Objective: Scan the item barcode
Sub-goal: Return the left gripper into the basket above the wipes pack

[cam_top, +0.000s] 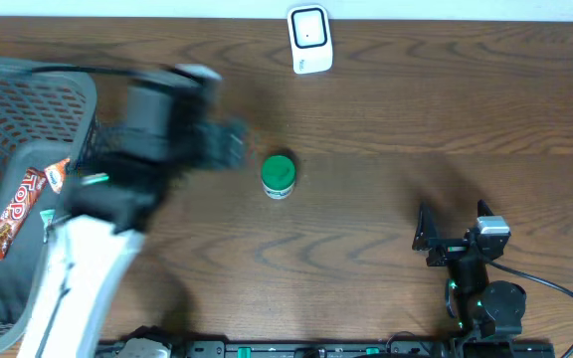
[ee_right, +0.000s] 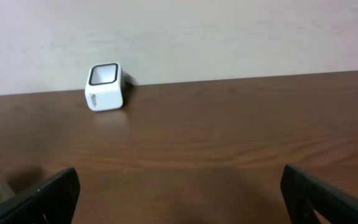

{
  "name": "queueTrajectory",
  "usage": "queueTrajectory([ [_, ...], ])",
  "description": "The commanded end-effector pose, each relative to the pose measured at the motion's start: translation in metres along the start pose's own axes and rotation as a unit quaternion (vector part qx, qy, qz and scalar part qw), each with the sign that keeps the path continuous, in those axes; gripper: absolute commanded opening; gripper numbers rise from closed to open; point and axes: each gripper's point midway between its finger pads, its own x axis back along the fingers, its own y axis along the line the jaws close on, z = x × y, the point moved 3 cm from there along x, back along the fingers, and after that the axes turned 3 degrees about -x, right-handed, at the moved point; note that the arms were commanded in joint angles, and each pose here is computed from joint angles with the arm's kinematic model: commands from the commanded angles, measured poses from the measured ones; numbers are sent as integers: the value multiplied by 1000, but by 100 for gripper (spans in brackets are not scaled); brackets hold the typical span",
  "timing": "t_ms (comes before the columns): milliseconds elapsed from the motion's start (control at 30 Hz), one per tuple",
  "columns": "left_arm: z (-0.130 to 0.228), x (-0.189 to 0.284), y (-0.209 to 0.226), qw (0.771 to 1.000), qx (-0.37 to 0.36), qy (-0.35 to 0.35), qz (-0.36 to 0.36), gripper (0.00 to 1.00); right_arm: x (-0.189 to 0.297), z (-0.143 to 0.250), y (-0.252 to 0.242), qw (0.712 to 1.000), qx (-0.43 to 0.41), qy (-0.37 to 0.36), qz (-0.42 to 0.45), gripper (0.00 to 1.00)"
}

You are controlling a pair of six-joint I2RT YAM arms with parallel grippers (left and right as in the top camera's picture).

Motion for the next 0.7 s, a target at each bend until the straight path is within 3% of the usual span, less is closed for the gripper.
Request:
queueTrajectory([
  [0, -38, 61, 54, 987, 109, -98, -71, 92, 0, 2, 1, 1000, -5, 3, -2, 99],
  [133, -22, 86, 128, 942, 275, -98, -162, 92, 0, 2, 1, 1000, -5, 3, -2, 99],
  [300, 29, 95, 201, 851, 453, -49, -261, 92, 0, 2, 1, 1000, -5, 3, -2, 99],
  [400, 55, 87, 228, 813, 505, -10, -290, 92, 0, 2, 1, 1000, -5, 3, -2, 99],
  [667, 122, 44, 263, 757, 564, 94, -316, 92, 0, 2, 1, 1000, -5, 3, -2, 99],
])
